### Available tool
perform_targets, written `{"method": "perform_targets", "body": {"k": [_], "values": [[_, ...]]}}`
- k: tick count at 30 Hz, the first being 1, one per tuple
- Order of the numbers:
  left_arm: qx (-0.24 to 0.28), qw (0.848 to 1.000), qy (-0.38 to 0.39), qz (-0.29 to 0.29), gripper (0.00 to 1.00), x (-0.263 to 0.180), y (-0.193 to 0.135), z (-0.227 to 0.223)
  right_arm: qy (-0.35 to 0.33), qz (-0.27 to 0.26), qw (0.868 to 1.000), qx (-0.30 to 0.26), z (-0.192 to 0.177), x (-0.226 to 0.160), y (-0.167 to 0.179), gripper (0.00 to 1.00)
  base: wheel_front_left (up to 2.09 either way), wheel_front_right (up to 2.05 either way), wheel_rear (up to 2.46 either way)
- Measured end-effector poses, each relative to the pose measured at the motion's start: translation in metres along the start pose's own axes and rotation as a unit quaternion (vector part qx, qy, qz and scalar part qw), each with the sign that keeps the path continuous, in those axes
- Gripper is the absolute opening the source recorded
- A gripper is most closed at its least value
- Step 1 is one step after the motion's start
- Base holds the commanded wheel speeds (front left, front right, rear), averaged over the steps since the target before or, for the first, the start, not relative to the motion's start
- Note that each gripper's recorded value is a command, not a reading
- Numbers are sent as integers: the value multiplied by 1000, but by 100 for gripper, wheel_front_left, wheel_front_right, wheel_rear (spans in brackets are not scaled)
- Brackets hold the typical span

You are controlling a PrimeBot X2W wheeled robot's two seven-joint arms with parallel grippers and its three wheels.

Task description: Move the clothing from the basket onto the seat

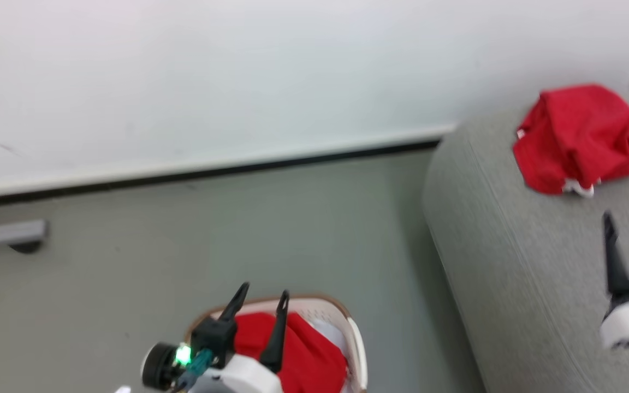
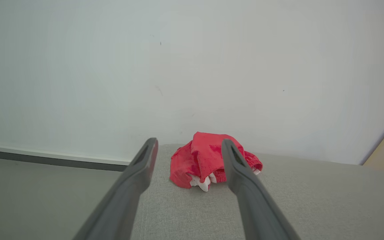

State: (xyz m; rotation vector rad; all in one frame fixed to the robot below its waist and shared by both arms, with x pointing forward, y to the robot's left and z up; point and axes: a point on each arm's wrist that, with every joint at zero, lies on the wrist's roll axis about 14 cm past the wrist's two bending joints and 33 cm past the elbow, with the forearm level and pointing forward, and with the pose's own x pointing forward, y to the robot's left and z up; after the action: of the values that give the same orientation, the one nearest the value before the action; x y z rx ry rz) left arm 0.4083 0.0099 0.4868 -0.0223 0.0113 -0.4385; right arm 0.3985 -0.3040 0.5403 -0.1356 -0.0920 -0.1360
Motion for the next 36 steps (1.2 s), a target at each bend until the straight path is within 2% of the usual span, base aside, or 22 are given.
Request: {"method": "perform_targets", "body": {"k": [4,7,8,16,26,36], "values": [[9,999,-6,53,100,-32,29,5,-6,33,999,37,-3,-23,36,100,0,0,0],[14,996,-8,87,100,-50,47,6,-10,46,998,49,-2,-30,50,100,0,0,0],[13,993,-23,114,100,-65,60,15,-8,63,996,67,-5,-38,69,100,0,0,0],[15,983,-42,176,100,-111,86,23,8,95,991,97,-14,-61,111,100,0,0,0],[12,983,-53,177,100,-115,88,28,28,102,989,107,-26,-74,123,100,0,0,0],[12,988,-42,150,100,-101,77,21,25,78,991,108,-26,-74,109,100,0,0,0]]}}
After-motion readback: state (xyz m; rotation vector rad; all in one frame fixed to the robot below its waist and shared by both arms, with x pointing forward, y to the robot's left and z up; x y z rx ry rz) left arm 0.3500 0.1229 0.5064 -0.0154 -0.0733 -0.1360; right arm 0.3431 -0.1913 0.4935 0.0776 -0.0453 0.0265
